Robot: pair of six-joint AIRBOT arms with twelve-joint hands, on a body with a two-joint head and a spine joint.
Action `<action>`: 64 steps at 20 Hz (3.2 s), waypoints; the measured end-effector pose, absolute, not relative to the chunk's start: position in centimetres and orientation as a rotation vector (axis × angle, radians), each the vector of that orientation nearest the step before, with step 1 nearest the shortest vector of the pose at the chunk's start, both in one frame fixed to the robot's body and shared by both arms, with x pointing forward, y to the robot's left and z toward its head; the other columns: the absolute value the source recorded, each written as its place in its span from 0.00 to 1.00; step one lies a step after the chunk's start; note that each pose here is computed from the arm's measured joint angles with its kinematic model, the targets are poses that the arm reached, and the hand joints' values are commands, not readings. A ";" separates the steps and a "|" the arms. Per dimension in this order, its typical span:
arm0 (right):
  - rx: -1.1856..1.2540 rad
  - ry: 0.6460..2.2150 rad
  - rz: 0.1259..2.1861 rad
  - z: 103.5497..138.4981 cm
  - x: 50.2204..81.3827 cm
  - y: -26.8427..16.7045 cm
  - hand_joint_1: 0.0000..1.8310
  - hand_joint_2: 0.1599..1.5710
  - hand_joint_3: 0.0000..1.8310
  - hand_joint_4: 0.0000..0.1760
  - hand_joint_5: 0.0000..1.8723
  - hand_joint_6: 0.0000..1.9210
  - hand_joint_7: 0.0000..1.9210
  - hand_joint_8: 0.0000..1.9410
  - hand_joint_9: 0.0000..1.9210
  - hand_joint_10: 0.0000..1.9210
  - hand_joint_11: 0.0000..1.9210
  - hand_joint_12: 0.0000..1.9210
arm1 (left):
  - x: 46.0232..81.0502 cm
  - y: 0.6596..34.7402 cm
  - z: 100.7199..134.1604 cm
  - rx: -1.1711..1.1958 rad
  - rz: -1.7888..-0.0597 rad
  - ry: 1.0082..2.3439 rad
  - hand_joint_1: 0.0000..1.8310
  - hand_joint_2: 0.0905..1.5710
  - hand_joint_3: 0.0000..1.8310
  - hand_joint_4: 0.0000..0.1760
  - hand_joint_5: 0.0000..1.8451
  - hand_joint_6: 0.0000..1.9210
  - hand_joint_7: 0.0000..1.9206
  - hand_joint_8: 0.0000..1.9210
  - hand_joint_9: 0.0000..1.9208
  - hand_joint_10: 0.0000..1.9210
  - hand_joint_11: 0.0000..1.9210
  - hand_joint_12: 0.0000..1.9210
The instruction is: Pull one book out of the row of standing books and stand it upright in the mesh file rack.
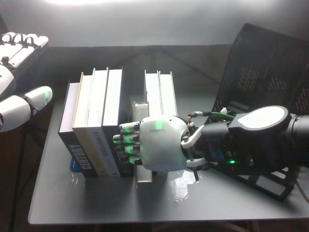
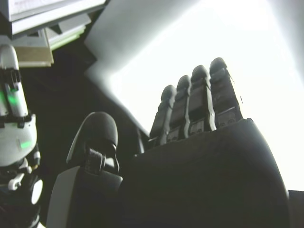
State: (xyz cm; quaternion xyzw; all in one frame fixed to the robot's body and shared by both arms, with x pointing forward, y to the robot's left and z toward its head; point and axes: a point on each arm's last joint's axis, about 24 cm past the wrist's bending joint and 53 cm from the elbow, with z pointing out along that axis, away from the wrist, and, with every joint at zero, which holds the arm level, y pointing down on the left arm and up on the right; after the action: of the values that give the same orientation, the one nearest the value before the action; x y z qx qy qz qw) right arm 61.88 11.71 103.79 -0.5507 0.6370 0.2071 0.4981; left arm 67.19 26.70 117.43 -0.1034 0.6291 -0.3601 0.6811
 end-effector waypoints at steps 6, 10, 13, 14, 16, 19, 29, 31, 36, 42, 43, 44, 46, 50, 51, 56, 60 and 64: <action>-1.340 1.538 0.507 103.7 61.5 12.0 0.58 0.68 0.00 0.00 0.24 0.00 0.11 0.00 0.06 0.01 0.00 0.37 | 67.1 26.6 117.5 -0.234 -0.811 1.410 0.02 0.96 0.00 0.00 0.00 0.00 0.00 0.00 0.00 0.00 0.00 0.00; -1.332 1.544 0.520 103.6 61.6 12.3 0.58 0.68 0.00 0.00 0.24 0.00 0.11 0.00 0.06 0.01 0.00 0.37 | 67.2 26.7 117.4 -0.228 -0.805 1.416 0.08 0.95 0.00 0.00 0.00 0.00 0.00 0.00 0.00 0.00 0.00 0.00; -1.329 1.544 0.534 103.5 61.6 12.7 0.58 0.68 0.00 0.00 0.24 0.00 0.11 0.00 0.06 0.01 0.00 0.37 | 67.7 27.0 117.0 -0.234 -0.793 1.424 0.04 0.91 0.00 0.10 0.00 0.00 0.00 0.00 0.00 0.00 0.00 0.00; -1.322 1.549 0.542 103.6 61.7 12.7 0.58 0.68 0.00 0.00 0.24 0.00 0.11 0.00 0.06 0.01 0.00 0.37 | 68.1 26.9 116.7 -0.237 -0.793 1.431 0.01 0.90 0.00 0.22 0.00 0.00 0.00 0.00 0.00 0.00 0.00 0.00; -1.314 1.552 0.552 103.6 61.9 12.6 0.58 0.68 0.00 0.00 0.24 0.00 0.11 0.00 0.06 0.01 0.00 0.37 | 68.8 26.2 116.5 -0.213 -0.794 1.451 0.00 0.90 0.00 0.22 0.00 0.00 0.00 0.00 0.00 0.00 0.00 0.00; -1.314 1.550 0.555 103.6 62.0 12.6 0.58 0.68 0.00 0.00 0.24 0.00 0.11 0.00 0.06 0.01 0.00 0.37 | 70.1 24.7 117.7 -0.164 -0.810 1.446 0.01 0.89 0.00 0.34 0.00 0.00 0.00 0.00 0.00 0.00 0.00 0.00; -1.275 1.563 0.556 104.3 63.4 12.0 0.58 0.68 0.00 0.00 0.24 0.00 0.11 0.00 0.06 0.01 0.00 0.37 | 70.8 23.2 118.2 -0.128 -0.829 1.448 0.00 0.84 0.00 0.00 0.00 0.00 0.03 0.06 0.00 0.26 0.00 1.00; -1.275 1.563 0.556 104.3 63.4 12.0 0.58 0.68 0.00 0.00 0.24 0.00 0.11 0.00 0.06 0.01 0.00 0.37 | 70.8 23.1 118.3 -0.123 -0.832 1.447 0.00 0.83 0.00 0.00 0.00 0.00 0.00 0.05 0.00 0.19 0.00 1.00; -1.275 1.564 0.555 104.3 63.3 12.1 0.58 0.68 0.00 0.00 0.24 0.00 0.11 0.00 0.06 0.01 0.00 0.37 | 70.7 23.1 118.3 -0.121 -0.835 1.446 0.00 0.84 0.00 0.00 0.00 0.00 0.00 0.00 0.00 0.05 0.00 1.00; -1.278 1.565 0.546 104.3 63.1 12.0 0.58 0.68 0.00 0.00 0.24 0.00 0.11 0.00 0.06 0.01 0.00 0.37 | 70.5 22.7 118.4 -0.116 -0.847 1.442 0.00 0.82 0.00 0.00 0.00 0.00 0.00 0.00 0.00 0.00 0.00 1.00; -1.278 1.565 0.546 104.3 63.1 12.0 0.58 0.68 0.00 0.00 0.24 0.00 0.11 0.00 0.06 0.01 0.00 0.37 | 70.5 22.7 118.4 -0.117 -0.848 1.439 0.00 0.81 0.00 0.00 0.00 0.00 0.00 0.00 0.00 0.00 0.00 1.00; -1.278 1.566 0.545 104.3 63.1 12.1 0.58 0.68 0.00 0.00 0.24 0.00 0.11 0.00 0.06 0.01 0.00 0.37 | 70.4 22.7 118.5 -0.117 -0.850 1.438 0.00 0.82 0.00 0.00 0.00 0.00 0.00 0.00 0.00 0.00 0.00 1.00; -1.278 1.566 0.544 104.3 63.1 12.0 0.58 0.68 0.00 0.00 0.24 0.00 0.11 0.00 0.06 0.01 0.00 0.37 | 70.4 22.7 118.5 -0.120 -0.852 1.437 0.00 0.81 0.00 0.00 0.00 0.00 0.00 0.00 0.00 0.00 0.00 1.00; -1.278 1.567 0.543 104.3 63.0 12.1 0.58 0.68 0.00 0.00 0.24 0.00 0.11 0.00 0.06 0.01 0.00 0.37 | 70.4 22.7 118.5 -0.125 -0.851 1.436 0.00 0.81 0.00 0.47 0.00 0.00 0.00 0.00 0.00 0.00 0.00 1.00; -1.278 1.568 0.542 104.3 63.0 12.1 0.58 0.68 0.00 0.00 0.24 0.00 0.11 0.00 0.06 0.01 0.00 0.37 | 70.4 22.8 118.5 -0.127 -0.852 1.436 0.00 0.82 0.00 0.53 0.00 0.00 0.00 0.00 0.00 0.00 0.00 1.00; -1.286 1.564 0.533 104.2 62.7 12.2 0.58 0.68 0.00 0.00 0.24 0.00 0.11 0.00 0.06 0.01 0.00 0.37 | 70.0 22.8 118.2 -0.132 -0.856 1.438 0.00 0.86 0.00 0.60 0.00 0.00 0.00 0.00 0.00 0.00 0.00 1.00; -1.288 1.567 0.538 104.0 62.7 12.1 0.58 0.68 0.00 0.00 0.24 0.00 0.11 0.00 0.06 0.01 0.00 0.37 | 69.9 23.6 118.8 -0.144 -0.847 1.421 0.00 0.85 0.00 0.53 0.00 0.00 0.00 0.00 0.00 0.00 0.00 1.00; -1.308 1.551 0.538 103.9 62.4 12.2 0.66 0.73 0.01 0.00 0.44 0.68 0.43 0.60 0.34 0.68 0.15 0.98 | 69.6 23.4 118.4 -0.139 -0.849 1.429 0.00 0.86 0.00 0.48 0.00 0.00 0.00 0.00 0.00 0.00 0.00 1.00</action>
State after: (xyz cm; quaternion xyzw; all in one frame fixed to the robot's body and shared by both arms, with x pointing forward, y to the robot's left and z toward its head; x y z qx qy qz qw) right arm 62.36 12.22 103.90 -0.5403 0.6408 0.2222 0.4980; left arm 69.58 23.43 118.38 -0.0619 0.6345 -0.3769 0.6719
